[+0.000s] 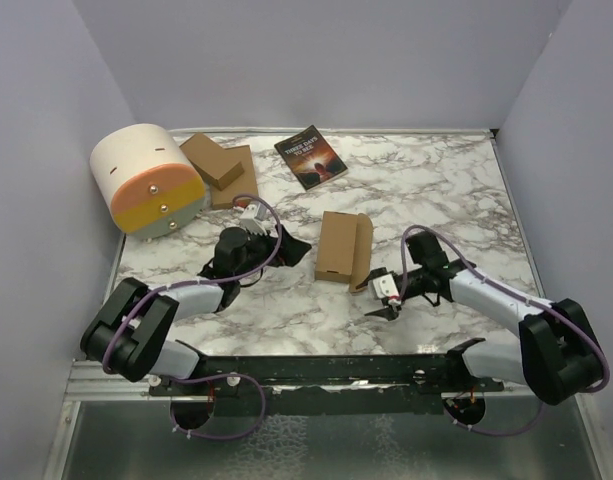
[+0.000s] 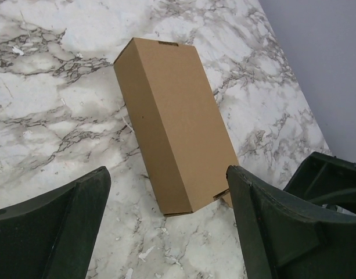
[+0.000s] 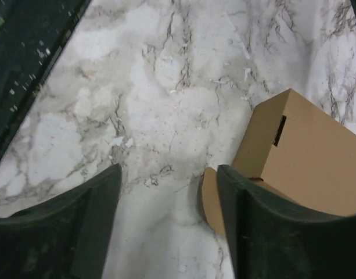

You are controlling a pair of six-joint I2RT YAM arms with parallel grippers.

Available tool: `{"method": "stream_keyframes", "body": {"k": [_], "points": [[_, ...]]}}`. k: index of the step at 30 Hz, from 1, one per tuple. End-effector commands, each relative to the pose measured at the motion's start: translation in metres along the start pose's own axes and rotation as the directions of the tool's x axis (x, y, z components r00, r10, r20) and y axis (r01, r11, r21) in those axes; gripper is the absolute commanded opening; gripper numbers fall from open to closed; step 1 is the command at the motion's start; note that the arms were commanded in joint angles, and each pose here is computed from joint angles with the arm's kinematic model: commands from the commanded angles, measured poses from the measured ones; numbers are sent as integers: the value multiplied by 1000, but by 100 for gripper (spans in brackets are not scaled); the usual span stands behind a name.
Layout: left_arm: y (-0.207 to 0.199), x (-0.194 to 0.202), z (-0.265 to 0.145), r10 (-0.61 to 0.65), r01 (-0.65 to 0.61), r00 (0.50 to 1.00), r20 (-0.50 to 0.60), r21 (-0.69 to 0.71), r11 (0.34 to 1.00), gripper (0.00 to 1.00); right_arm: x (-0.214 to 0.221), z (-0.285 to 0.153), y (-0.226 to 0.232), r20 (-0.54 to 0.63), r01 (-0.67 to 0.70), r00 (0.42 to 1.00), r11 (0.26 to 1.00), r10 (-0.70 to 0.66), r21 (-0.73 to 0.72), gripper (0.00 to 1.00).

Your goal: Fold the paper box

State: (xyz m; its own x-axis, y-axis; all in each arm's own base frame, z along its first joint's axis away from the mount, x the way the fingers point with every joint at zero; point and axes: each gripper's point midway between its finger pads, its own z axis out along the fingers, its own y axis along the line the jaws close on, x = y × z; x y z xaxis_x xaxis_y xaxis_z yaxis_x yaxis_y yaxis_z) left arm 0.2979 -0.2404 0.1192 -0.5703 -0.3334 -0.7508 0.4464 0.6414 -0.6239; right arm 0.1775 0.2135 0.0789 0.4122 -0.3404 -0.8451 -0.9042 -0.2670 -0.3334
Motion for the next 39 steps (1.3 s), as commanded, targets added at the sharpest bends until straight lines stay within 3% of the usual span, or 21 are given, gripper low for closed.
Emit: {"method": "stream_keyframes", "body": {"k": [1, 17, 39], "points": [[-9, 3, 11, -6, 6, 1000, 1, 49, 999, 83, 25, 7, -26, -162, 178, 972, 983, -168, 46, 60], [-7, 34, 47, 82, -82, 993, -88, 7, 997, 82, 55, 24, -27, -286, 227, 935, 974, -211, 24, 36], [19, 61, 56, 82, -100, 980, -180, -90, 991, 74, 56, 28, -31, -283, 152, 950, 987, -129, 59, 13]]}}
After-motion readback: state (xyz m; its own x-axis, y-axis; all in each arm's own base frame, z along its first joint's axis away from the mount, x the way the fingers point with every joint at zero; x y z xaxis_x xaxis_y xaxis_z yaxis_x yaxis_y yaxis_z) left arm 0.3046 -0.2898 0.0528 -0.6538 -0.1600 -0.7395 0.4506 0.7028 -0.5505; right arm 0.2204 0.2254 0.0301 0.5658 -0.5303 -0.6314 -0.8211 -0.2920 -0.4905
